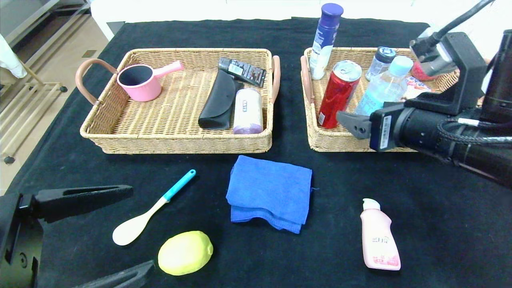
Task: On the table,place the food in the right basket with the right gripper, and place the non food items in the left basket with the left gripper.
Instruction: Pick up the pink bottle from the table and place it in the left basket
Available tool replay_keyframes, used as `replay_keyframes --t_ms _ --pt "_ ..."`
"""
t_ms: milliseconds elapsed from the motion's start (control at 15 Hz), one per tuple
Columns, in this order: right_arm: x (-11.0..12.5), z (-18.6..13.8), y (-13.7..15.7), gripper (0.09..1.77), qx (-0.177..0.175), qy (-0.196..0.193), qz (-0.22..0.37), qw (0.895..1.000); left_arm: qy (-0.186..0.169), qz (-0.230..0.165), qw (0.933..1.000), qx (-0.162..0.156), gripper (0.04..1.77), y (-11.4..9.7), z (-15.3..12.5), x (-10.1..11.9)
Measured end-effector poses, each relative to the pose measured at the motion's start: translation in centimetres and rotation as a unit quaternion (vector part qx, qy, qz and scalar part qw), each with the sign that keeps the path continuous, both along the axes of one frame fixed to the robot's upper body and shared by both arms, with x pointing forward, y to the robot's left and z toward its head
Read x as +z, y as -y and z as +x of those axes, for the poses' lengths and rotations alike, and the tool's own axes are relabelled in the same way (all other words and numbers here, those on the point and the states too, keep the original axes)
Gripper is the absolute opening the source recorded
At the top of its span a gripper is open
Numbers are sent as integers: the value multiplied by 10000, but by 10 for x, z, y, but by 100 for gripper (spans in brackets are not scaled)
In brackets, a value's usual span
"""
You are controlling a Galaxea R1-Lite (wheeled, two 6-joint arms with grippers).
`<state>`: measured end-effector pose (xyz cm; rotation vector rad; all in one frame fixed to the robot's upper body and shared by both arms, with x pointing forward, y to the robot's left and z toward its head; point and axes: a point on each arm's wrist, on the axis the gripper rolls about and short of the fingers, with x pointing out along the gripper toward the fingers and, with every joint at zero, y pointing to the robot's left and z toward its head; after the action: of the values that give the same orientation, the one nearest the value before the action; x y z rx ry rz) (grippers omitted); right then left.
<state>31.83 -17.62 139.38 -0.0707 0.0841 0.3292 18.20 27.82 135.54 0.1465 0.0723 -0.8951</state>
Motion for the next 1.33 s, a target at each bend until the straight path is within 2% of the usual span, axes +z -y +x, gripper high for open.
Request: replay_keyframes --t_ms 267,400,533,733,933,1133,1333 --pt "-11 -31 24 167 -256 -792 -656 9944 -18 9 10000 -2 172 0 0 -1" --pt "-15 -43 32 168 -308 -1113 -905 9892 -25 13 10000 -10 172 0 0 -1" --pt "-21 -50 41 169 -555 -1504 -1140 9805 -29 15 10000 -15 172 0 0 -1" --pt "-31 -54 46 170 -848 -2198 -1127 9653 -29 14 10000 -15 172 0 0 -1" --pt "-36 -52 42 170 -1089 -2744 -803 9521 -17 26 10000 -15 172 0 0 -1" --pt "-41 -46 33 170 -1088 -2954 -649 9469 -13 33 10000 -18 172 0 0 -1" --pt "-50 -46 24 170 -1012 -3329 -495 9362 1 29 10000 -16 172 0 0 -1"
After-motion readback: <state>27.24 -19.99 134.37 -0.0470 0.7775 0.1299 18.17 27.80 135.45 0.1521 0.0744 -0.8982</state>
